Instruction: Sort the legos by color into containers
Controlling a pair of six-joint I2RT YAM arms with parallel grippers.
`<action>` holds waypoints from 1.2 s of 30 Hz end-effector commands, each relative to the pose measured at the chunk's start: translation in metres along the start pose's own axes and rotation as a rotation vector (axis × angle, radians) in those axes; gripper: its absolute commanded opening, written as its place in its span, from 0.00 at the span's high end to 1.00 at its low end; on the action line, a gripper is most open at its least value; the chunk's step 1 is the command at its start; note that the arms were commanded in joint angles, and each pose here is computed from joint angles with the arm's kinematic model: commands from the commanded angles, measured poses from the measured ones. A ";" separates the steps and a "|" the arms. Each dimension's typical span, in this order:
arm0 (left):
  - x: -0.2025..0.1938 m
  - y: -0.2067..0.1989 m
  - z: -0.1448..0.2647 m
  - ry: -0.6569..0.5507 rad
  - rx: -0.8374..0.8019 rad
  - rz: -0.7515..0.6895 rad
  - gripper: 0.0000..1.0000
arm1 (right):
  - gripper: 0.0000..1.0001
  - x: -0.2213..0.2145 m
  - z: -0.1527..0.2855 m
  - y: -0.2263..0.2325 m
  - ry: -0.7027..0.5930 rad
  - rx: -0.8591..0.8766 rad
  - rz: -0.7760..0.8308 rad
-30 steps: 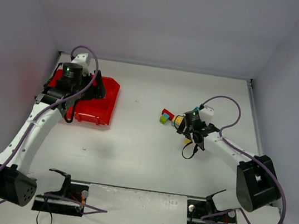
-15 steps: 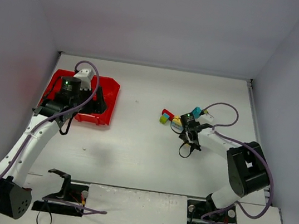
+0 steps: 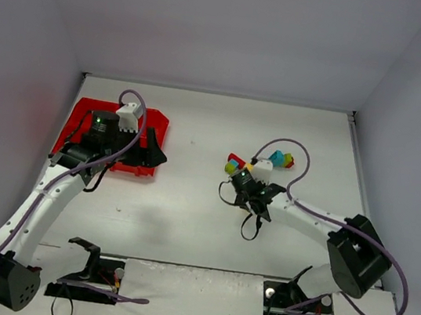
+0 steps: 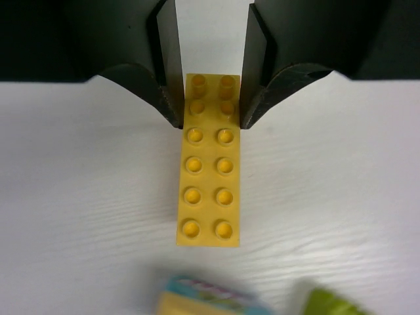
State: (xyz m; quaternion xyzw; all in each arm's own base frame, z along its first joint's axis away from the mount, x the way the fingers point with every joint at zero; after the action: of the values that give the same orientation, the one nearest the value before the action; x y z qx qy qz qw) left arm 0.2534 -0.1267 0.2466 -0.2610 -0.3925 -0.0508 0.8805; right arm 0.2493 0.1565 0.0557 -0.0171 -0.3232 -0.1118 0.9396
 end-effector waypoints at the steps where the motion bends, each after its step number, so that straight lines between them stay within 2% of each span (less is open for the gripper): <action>1: 0.010 -0.036 0.003 -0.023 -0.169 0.016 0.25 | 1.00 0.015 0.041 0.032 -0.121 0.130 0.146; 9: 0.001 -0.088 -0.008 0.025 -0.314 0.007 0.24 | 1.00 0.007 0.091 0.086 -0.332 0.315 0.442; 12: -0.007 -0.101 -0.020 0.070 -0.319 -0.014 0.24 | 1.00 0.005 0.107 0.107 -0.393 0.422 0.473; 21: -0.025 -0.101 -0.050 0.149 -0.288 -0.016 0.24 | 1.00 0.019 0.151 0.116 -0.528 0.689 0.458; 28: -0.014 -0.124 -0.057 0.106 -0.400 -0.003 0.24 | 1.00 0.018 0.157 0.118 -0.553 0.742 0.473; 33: -0.016 -0.127 -0.066 0.119 -0.408 -0.005 0.24 | 1.00 0.018 0.158 0.120 -0.561 0.763 0.472; 36: -0.017 -0.126 -0.070 0.122 -0.409 -0.001 0.40 | 1.00 0.018 0.159 0.119 -0.572 0.766 0.469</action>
State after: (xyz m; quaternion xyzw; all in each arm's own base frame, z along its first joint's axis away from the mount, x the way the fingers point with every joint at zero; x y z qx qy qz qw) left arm 0.2406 -0.2588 0.2136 -0.3950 -0.2732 -0.1295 0.8675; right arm 0.1890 0.2779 0.1694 0.1929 -0.5335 0.2572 0.7823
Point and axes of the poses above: each gripper's point midway between its finger pads, its own z axis back along the fingers, its own y axis along the line the jaws close on, x = y × z, the point moved 3 cm from there along z, back along the fingers, and after that the axes turned 2 degrees about -z, right-handed, at the moved point
